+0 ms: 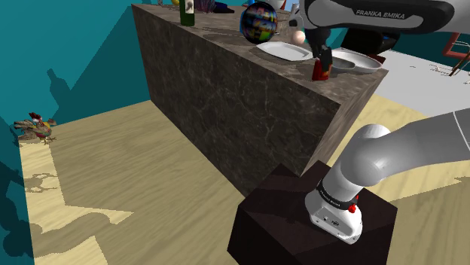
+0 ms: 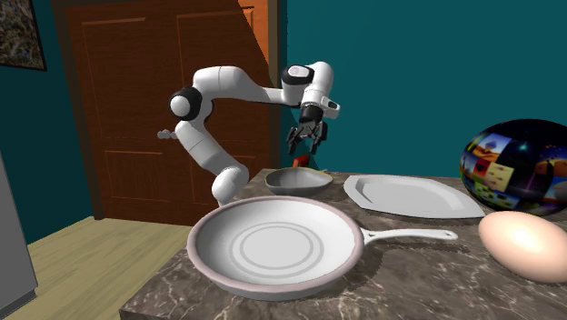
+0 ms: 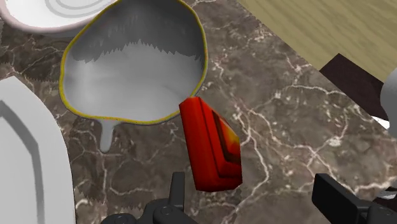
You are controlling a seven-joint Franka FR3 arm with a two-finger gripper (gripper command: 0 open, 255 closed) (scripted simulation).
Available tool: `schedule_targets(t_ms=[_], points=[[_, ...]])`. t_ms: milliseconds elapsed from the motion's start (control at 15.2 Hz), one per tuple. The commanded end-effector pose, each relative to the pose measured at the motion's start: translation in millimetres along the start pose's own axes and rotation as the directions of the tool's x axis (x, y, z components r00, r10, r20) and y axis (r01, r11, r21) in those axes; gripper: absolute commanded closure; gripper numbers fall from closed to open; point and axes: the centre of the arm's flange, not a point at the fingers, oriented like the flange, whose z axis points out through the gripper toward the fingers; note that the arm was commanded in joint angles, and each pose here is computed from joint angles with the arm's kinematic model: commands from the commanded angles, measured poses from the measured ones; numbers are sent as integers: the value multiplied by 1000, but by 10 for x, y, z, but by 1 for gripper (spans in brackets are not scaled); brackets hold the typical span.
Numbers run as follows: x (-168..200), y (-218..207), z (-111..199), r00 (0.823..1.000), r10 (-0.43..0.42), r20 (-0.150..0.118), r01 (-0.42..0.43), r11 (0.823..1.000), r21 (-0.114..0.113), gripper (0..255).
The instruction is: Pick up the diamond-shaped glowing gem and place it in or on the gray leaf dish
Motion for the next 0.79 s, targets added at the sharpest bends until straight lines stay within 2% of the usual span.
schedule_targets(t_ms=[0, 132, 660, 726], points=[[-1, 2, 97, 1000, -2, 1, 2, 1000, -1, 0], [-1, 2, 181, 1000, -2, 1, 2, 1000, -1, 0], [-1, 2, 180, 1000, -2, 1, 2, 1000, -1, 0], [-1, 2, 180, 1000, -2, 1, 2, 1000, -1, 255]])
